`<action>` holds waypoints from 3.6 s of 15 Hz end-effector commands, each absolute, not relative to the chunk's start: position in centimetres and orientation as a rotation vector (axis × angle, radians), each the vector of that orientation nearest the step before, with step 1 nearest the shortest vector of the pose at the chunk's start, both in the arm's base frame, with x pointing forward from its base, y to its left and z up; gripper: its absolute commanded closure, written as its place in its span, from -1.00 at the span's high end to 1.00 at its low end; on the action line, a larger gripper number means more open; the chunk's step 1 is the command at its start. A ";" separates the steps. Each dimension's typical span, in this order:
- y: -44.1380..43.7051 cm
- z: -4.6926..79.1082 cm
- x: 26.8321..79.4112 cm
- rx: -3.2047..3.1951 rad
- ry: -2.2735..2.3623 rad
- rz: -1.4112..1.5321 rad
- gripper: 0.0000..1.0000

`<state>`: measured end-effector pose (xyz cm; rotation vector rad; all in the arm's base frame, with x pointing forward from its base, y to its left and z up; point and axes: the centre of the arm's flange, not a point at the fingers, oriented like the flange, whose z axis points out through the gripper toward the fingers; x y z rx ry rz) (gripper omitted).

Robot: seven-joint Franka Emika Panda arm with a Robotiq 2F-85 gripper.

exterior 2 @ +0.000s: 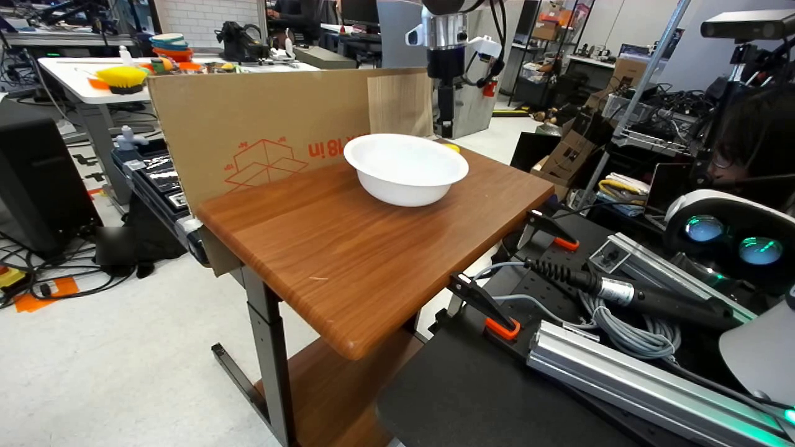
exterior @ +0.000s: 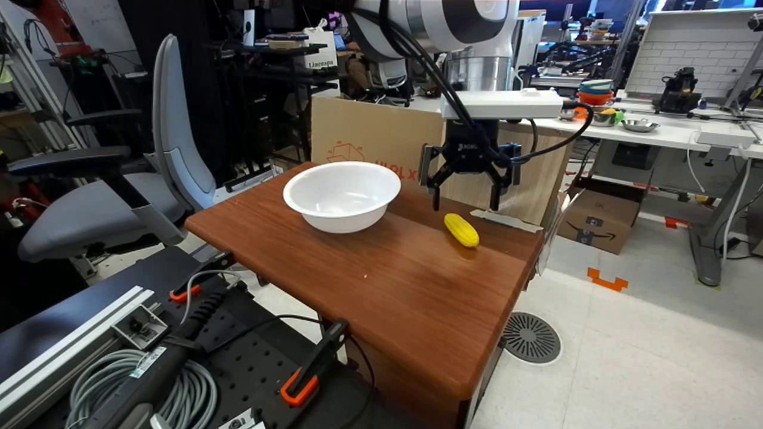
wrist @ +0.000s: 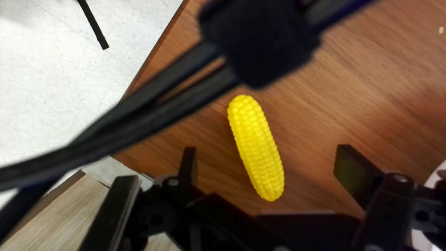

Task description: Pick up the yellow object and put it in the bowl

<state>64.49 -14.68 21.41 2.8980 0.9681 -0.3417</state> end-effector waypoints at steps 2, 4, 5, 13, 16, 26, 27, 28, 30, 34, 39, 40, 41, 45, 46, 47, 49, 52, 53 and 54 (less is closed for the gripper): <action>-15.0 18.6 65.4 2.895 0.912 -0.382 1.00; -15.0 17.9 65.5 2.899 0.898 -0.395 1.00; -15.1 17.6 65.6 2.898 0.888 -0.398 1.00; -15.9 17.3 66.4 2.906 0.820 -0.390 -0.16; -16.3 17.4 66.0 2.919 0.785 -0.393 -0.60; -11.2 25.8 62.2 2.951 0.892 -0.255 -0.85; -9.7 27.0 62.0 2.939 0.950 -0.218 -0.85; -7.7 28.4 61.6 2.918 1.020 -0.182 -0.85; -3.8 31.0 60.3 2.877 1.132 -0.140 -0.85; 3.2 33.0 57.9 2.811 1.297 -0.113 -0.85; 4.2 30.2 58.0 2.797 1.291 -0.198 -0.85; 3.4 29.2 58.3 2.803 1.261 -0.222 -0.85; 3.0 28.6 58.4 2.807 1.244 -0.237 -0.85; 1.8 25.7 58.6 2.829 1.184 -0.294 -0.85; 2.2 25.1 58.5 2.824 1.195 -0.307 -0.85; 2.6 24.5 58.3 2.809 1.210 -0.313 -0.85; 3.9 23.9 58.0 2.770 1.259 -0.319 -0.85; 5.5 23.3 58.0 2.738 1.293 -0.314 -0.85; 5.7 23.2 57.9 2.725 1.297 -0.318 -0.85; 5.8 23.1 57.9 2.724 1.292 -0.322 -0.85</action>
